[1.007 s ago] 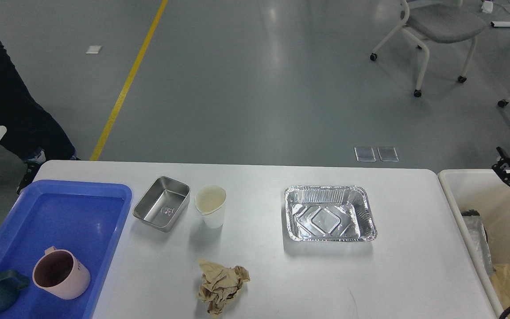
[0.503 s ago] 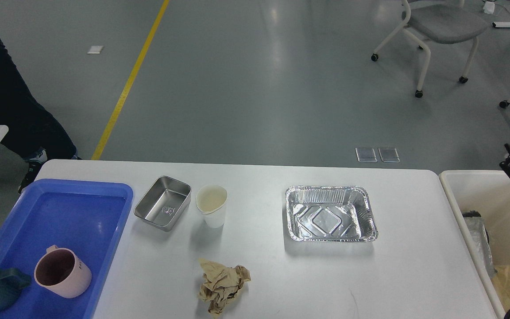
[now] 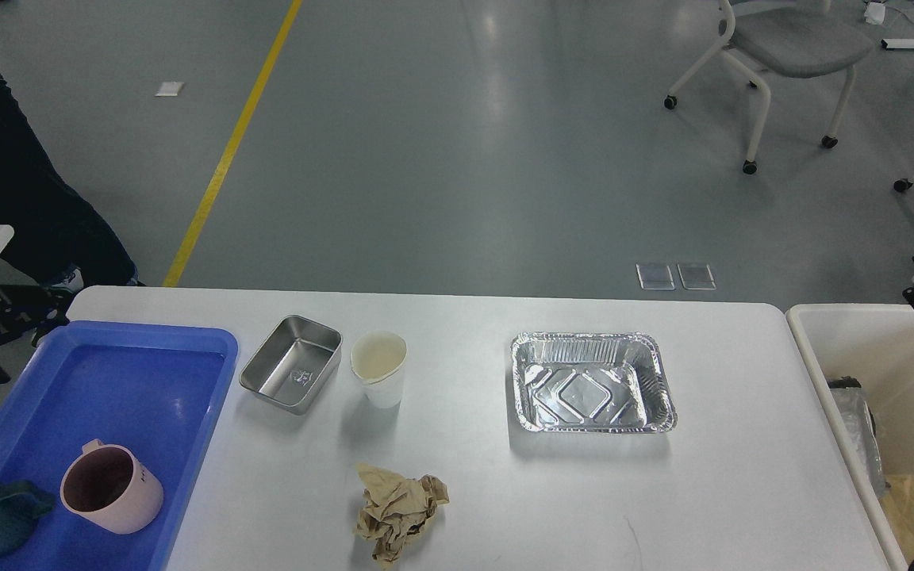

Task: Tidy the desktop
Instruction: 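Reach the left gripper toward the small steel tray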

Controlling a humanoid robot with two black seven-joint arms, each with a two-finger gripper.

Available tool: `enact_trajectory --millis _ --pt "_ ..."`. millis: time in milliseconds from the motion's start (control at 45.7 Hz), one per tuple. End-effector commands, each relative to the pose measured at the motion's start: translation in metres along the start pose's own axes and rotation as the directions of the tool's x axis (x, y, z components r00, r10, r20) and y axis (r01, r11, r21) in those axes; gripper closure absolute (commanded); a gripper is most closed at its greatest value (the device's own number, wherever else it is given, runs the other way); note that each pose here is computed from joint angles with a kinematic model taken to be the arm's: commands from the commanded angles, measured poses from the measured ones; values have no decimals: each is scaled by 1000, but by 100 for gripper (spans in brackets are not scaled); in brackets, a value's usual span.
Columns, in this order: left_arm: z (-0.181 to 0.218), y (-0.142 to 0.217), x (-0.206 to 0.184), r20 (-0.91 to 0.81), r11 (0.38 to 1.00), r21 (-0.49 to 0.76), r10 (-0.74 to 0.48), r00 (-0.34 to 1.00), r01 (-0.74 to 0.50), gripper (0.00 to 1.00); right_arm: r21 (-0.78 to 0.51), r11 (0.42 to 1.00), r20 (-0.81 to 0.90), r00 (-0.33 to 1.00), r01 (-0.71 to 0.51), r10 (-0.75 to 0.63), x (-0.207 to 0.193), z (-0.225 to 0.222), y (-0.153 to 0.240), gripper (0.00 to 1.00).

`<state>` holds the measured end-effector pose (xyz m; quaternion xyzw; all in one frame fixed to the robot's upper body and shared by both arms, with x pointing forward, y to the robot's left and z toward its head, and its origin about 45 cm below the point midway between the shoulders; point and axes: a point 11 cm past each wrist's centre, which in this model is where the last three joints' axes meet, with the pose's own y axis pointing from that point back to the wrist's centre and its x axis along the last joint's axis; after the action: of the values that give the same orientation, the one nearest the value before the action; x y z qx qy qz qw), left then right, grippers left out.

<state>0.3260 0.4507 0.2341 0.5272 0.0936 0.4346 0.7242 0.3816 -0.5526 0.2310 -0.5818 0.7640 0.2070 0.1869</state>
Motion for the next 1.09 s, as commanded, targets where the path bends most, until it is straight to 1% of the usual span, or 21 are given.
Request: enact_trajectory --millis 0,109,219,394,591,700,810,941,1073 --pt "19 -11 3 19 999 -31 10 1000 -9 3 -2 1000 1 1000 1 -1 2 1 2 0" --pt "43 -32 3 7 998 -66 6 1000 -6 3 -9 1000 -1 1000 -6 6 6 4 4 0" --pt "51 -52 4 -3 999 -51 6 1000 -7 3 -16 1000 -3 1000 -11 11 10 7 7 0" --pt "61 -66 -6 164 998 12 -61 985 60 3 -21 1000 -5 1000 -6 6 13 9 10 0" --pt "74 -79 -18 261 992 58 -123 958 111 3 -26 1000 -3 1000 -12 12 17 12 12 0" --pt "79 -81 -13 351 986 133 -145 925 104 3 -32 999 -5 1000 -19 19 20 14 15 0" --pt "87 -82 -9 412 982 173 -144 900 77 3 -34 999 -5 1000 -21 21 22 15 16 0" --pt "94 -90 -15 479 972 225 -172 861 70 3 -31 999 -1 1000 -29 29 25 15 18 0" --pt "104 -105 -36 512 966 245 -205 835 87 3 -29 999 5 1000 -26 26 30 16 23 0"
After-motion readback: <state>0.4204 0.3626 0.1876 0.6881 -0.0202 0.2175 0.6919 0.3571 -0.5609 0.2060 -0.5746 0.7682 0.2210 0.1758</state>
